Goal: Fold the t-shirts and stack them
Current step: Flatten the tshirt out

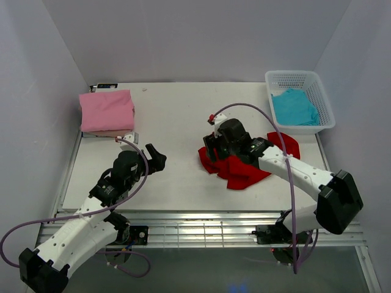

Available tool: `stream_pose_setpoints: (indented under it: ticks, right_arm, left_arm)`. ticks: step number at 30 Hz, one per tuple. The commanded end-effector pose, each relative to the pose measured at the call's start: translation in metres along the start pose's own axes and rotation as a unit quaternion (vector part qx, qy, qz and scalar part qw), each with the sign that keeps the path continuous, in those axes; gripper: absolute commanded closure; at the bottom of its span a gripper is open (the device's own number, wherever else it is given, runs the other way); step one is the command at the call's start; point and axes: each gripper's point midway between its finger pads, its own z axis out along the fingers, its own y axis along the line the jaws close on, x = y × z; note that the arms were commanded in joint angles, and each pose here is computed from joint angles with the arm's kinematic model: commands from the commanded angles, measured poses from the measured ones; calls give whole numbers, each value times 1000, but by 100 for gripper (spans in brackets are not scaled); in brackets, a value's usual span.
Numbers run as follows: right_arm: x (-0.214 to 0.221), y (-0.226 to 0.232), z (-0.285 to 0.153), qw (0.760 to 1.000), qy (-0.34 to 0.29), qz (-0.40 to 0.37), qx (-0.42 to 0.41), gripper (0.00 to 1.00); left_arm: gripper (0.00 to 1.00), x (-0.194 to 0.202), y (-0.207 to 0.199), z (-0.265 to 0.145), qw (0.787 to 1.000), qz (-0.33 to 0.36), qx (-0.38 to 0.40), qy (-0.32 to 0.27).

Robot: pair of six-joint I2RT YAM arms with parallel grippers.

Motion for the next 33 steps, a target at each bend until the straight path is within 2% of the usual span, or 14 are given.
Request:
stream_pose_setpoints:
  ticks: [1, 10, 22, 25, 26, 28, 29, 30, 33]
  right_arm:
    - [-22, 29, 17, 999, -23, -38, -23, 29]
    - [11, 40, 60, 998, 30, -62, 12, 28]
    - [4, 27, 91, 994, 23, -77, 76, 28]
    - [7, 24, 98, 993, 30, -80, 86, 31]
    - [8, 23, 101, 992, 31, -80, 91, 44]
    - [14, 19, 105, 991, 40, -82, 101, 63]
    - [17, 18, 107, 990, 44, -84, 102, 85]
    - [17, 18, 107, 990, 45, -83, 103, 92]
    - [13, 25, 106, 991, 43, -86, 93, 92]
  left_arm:
    - [8, -11, -18, 0, 999, 11, 43, -20]
    - [8, -8, -14, -1, 998, 21, 46, -25]
    - [7, -10, -13, -6, 998, 23, 53, -38]
    - [7, -10, -14, -7, 998, 23, 55, -37]
    - [7, -10, -14, -7, 998, 23, 55, -38]
    - [7, -12, -15, -8, 997, 22, 57, -41]
    - [7, -12, -15, -8, 997, 23, 58, -41]
    - [7, -13, -15, -9, 997, 22, 58, -43]
    - [7, -13, -15, -10, 997, 21, 60, -44]
